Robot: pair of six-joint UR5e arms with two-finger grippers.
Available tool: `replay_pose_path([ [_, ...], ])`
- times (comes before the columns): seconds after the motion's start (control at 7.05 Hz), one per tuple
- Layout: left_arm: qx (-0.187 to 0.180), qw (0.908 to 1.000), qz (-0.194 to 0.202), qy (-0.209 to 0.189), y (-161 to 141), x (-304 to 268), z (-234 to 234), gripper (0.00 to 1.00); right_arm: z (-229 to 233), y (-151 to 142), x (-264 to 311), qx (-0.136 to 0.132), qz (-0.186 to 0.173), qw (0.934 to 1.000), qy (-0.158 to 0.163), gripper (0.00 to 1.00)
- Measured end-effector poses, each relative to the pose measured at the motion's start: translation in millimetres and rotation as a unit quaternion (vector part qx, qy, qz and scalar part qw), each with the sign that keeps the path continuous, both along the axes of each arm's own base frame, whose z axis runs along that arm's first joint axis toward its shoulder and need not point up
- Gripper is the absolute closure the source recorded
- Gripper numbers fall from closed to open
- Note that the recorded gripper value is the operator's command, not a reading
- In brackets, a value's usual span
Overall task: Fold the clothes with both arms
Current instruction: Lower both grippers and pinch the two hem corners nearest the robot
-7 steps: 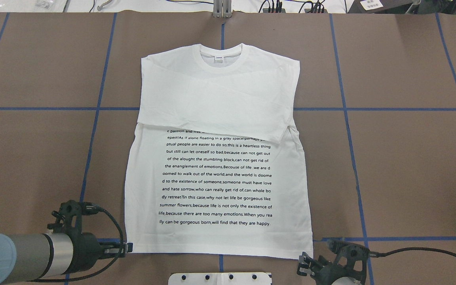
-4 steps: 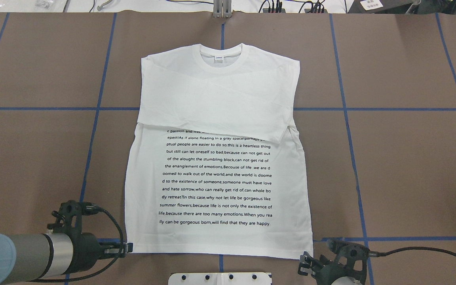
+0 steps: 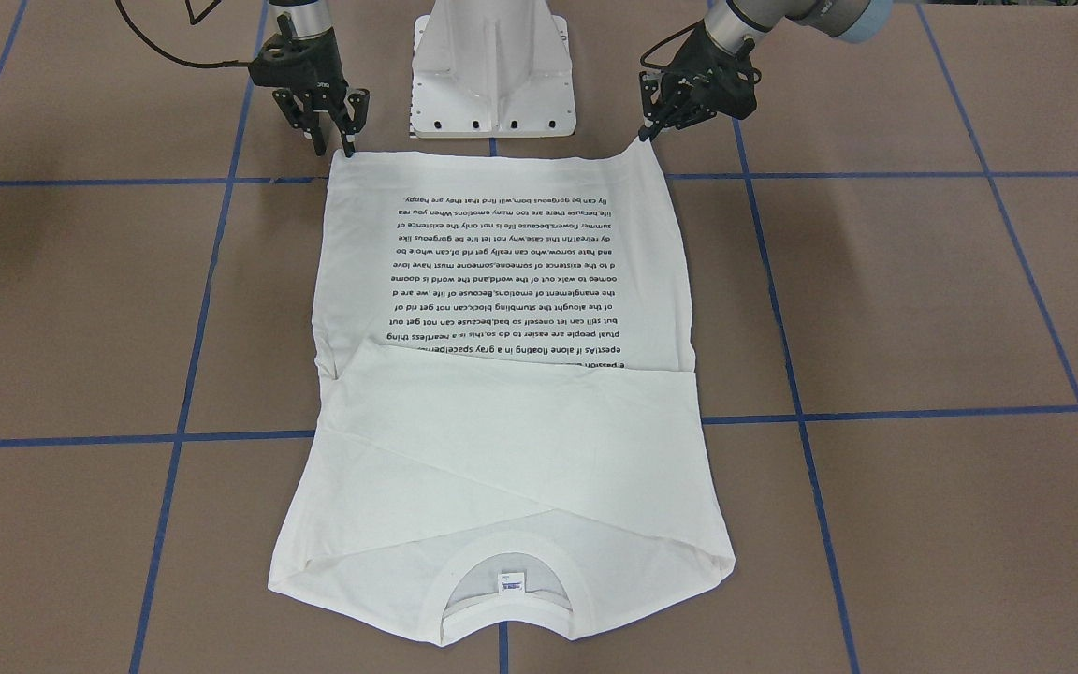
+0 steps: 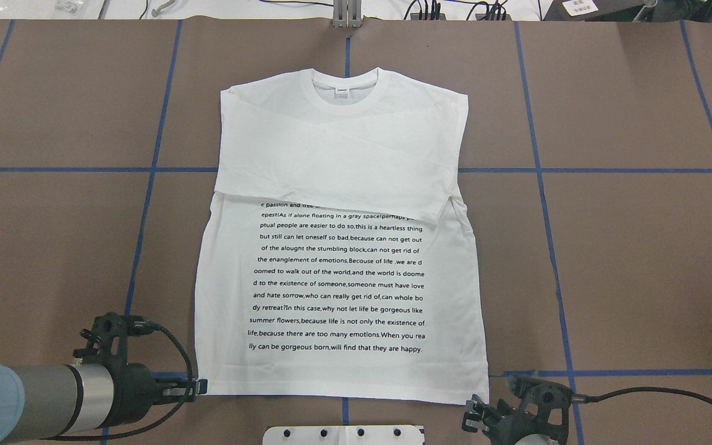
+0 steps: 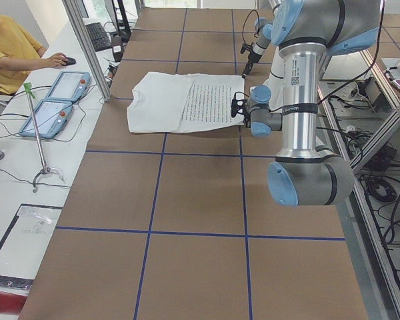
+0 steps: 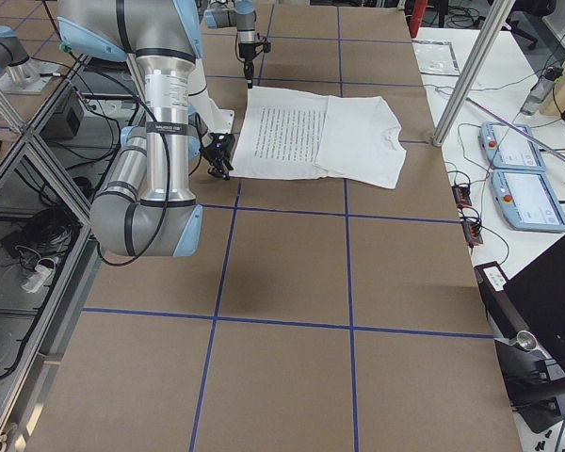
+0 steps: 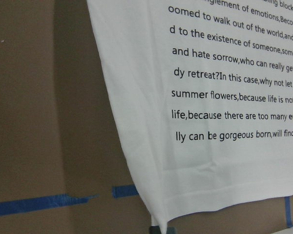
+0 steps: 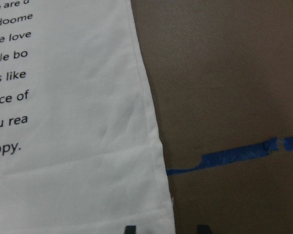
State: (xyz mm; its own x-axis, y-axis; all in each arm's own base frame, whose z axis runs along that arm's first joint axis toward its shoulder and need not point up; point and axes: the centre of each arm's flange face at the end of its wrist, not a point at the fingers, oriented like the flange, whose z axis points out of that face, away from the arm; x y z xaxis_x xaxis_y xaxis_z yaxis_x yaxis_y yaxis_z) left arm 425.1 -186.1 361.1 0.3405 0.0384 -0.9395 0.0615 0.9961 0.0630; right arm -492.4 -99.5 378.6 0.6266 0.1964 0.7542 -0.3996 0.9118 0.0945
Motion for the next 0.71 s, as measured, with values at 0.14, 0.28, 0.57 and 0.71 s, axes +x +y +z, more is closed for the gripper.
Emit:
replay_pose_path([
  [0.14, 0.0, 1.0, 0.0, 0.0, -0.1, -0.1, 0.2, 1.0, -5.9, 0.4, -4.7, 0.001, 0.001, 1.0, 0.003, 0.49],
  [0.28, 0.0, 1.0, 0.0, 0.0, -0.1, -0.2, 0.4, 1.0, -7.5, 0.1, -7.7, 0.002, 0.001, 1.0, 0.007, 0.5],
  [0.57, 0.0, 1.0, 0.0, 0.0, -0.1, -0.4, 0.5, 1.0, -5.8, -2.0, -9.1, 0.006, 0.0, 0.9999, 0.014, 0.87],
  [0.71, 0.0, 1.0, 0.0, 0.0, 0.0, -0.4, 0.5, 1.0, -5.5, -4.4, -8.9, 0.01, -0.001, 0.9998, 0.017, 1.0],
])
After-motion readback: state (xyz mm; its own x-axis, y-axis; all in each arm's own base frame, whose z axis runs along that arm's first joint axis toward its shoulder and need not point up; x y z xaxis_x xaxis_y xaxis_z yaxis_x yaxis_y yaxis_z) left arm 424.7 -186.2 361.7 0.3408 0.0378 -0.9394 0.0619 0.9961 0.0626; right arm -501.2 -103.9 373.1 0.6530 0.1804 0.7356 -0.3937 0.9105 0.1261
